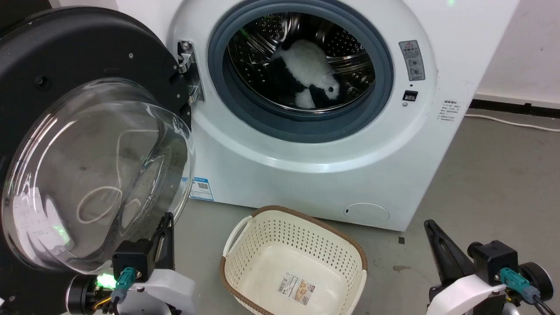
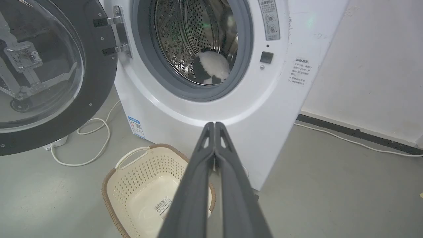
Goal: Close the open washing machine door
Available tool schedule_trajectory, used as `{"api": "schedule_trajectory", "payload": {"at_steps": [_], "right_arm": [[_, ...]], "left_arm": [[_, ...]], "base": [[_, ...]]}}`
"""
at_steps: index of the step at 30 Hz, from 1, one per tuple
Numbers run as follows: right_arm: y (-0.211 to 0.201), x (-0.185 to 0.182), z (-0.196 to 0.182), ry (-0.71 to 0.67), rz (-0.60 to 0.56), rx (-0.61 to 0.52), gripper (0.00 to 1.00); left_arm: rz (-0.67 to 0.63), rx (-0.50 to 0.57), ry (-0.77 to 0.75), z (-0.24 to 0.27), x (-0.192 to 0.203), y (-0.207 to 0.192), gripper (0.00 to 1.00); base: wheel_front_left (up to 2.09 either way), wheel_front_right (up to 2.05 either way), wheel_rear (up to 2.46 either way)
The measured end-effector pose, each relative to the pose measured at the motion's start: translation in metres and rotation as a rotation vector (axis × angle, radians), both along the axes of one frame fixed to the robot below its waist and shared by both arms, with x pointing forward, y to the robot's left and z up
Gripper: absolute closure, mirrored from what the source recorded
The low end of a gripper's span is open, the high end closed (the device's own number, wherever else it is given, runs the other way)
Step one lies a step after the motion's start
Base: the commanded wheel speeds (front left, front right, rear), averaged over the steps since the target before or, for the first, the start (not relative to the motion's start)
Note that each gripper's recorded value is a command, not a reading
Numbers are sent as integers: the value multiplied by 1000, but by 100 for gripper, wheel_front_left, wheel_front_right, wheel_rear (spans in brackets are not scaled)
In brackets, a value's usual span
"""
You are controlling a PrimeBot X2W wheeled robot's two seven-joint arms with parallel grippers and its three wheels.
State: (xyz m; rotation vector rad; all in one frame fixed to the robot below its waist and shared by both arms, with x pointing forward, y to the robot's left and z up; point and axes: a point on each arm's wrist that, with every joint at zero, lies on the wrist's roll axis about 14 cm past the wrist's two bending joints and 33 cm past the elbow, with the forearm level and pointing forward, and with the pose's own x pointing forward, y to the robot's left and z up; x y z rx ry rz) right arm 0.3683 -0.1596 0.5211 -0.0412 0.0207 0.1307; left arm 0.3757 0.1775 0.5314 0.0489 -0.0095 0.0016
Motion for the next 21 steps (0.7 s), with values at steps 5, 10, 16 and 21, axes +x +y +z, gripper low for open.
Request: {"api": "schedule_trajectory", "payload": {"at_steps": [5,10,16,21], "right_arm": [[1,0,0,1,2,2,0],[1,0,0,-3,3,13,0],[1,-1,1,-12,3,32,0],[1,-3,0,-17,3,52,0]], "left_arm": [[-4,-1,1,0,0,-2,0],[-12,-11,-4,0,0,-4,0],[-20,-29,-5,-2,0,-7,0],[-28,-46,-13,-2,0,-10,0]], "base": [[0,0,0],[0,0,0],[0,0,0],[0,0,0]]}}
